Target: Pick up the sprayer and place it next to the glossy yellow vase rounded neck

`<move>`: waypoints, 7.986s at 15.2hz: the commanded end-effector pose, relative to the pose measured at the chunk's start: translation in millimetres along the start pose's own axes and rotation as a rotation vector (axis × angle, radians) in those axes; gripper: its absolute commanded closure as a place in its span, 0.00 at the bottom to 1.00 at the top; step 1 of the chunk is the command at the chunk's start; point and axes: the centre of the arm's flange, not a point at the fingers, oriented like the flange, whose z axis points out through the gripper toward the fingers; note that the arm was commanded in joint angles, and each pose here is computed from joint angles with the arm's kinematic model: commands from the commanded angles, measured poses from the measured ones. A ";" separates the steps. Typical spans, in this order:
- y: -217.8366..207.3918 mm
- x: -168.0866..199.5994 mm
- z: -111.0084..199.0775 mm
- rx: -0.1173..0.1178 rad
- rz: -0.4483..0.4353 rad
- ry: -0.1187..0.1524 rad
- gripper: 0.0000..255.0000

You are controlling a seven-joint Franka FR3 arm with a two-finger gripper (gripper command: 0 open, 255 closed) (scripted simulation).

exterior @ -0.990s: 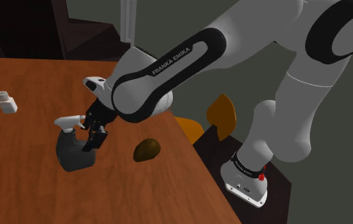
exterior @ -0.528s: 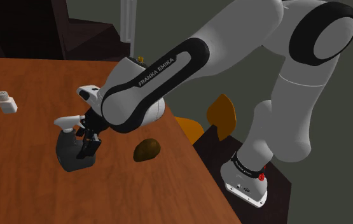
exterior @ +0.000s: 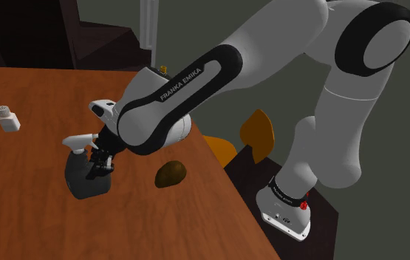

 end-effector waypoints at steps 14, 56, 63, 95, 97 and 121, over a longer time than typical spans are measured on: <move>-0.1 16.3 -27.0 0.000 0.000 0.000 1.00; -0.4 130.6 -217.1 0.000 0.000 0.000 1.00; -0.4 149.6 -248.8 0.000 0.000 0.000 1.00; 238.9 -63.2 -407.3 0.000 0.000 0.000 1.00; 256.6 -79.9 -417.5 0.000 0.000 0.000 1.00; 409.6 -243.1 -473.6 0.000 0.000 0.000 1.00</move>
